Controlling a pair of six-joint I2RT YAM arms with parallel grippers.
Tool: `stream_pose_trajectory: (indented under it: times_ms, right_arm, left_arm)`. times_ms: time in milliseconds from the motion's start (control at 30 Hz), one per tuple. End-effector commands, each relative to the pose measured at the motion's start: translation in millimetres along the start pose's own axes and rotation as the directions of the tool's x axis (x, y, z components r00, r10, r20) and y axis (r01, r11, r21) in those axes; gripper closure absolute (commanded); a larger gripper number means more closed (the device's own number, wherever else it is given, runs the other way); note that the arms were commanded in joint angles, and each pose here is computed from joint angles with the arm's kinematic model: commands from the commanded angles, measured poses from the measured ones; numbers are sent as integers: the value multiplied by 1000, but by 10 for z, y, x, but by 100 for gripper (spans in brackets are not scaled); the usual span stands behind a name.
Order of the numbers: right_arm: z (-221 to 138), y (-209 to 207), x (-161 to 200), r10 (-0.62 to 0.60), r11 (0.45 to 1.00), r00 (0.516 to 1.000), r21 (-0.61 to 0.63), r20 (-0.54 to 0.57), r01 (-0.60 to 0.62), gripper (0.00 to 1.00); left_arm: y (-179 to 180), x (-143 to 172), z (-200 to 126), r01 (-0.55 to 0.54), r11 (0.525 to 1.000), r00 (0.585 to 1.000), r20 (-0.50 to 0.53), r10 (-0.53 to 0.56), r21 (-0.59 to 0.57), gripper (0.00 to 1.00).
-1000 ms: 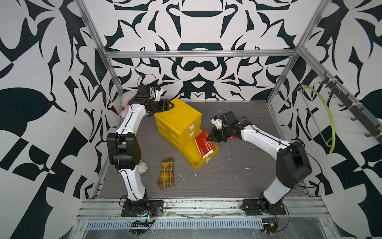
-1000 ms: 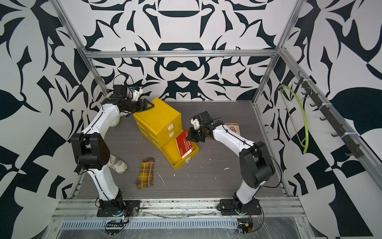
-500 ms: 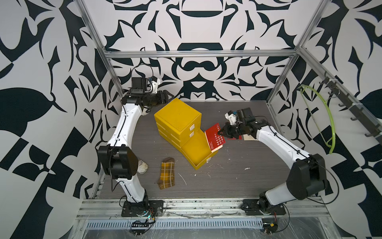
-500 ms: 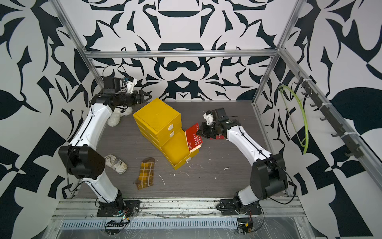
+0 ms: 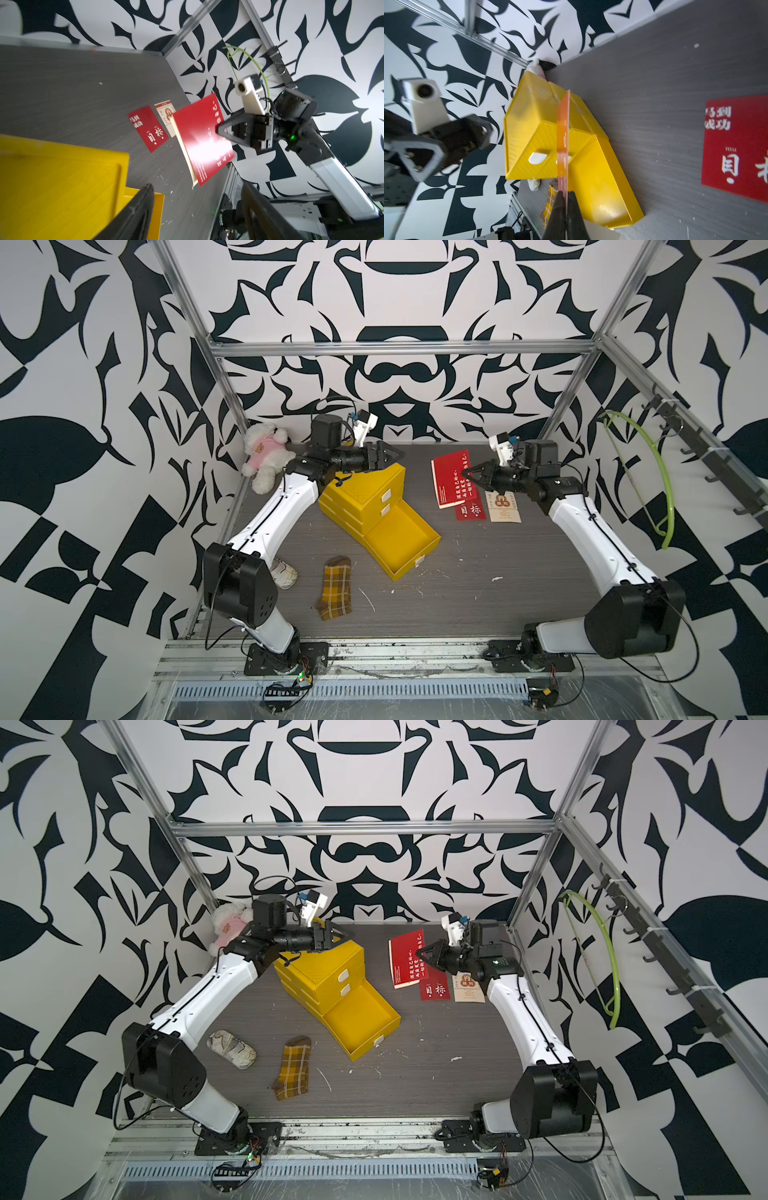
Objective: Take the postcards out of the drawer
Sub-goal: Place the postcard at the center of the board.
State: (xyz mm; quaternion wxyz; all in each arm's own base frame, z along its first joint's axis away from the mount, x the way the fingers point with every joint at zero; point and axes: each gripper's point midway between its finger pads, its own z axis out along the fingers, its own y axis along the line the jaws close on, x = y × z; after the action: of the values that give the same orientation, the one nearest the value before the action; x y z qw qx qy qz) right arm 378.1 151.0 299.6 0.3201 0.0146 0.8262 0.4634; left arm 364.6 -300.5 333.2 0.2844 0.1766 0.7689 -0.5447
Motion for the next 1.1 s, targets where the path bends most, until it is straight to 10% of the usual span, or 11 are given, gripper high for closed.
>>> stream_pose_trajectory:
  times_ms: [0, 1067]
  right_arm:
    - [-197, 580, -345, -119, 976, 988, -169, 99, 135, 100]
    - [-263, 875, -411, -101, 917, 988, -374, 119, 139, 100]
  left_arm:
    - [-172, 43, 165, -40, 994, 999, 11, 39, 102, 28]
    - [-524, -291, 418, -126, 929, 991, 93, 100, 348, 49]
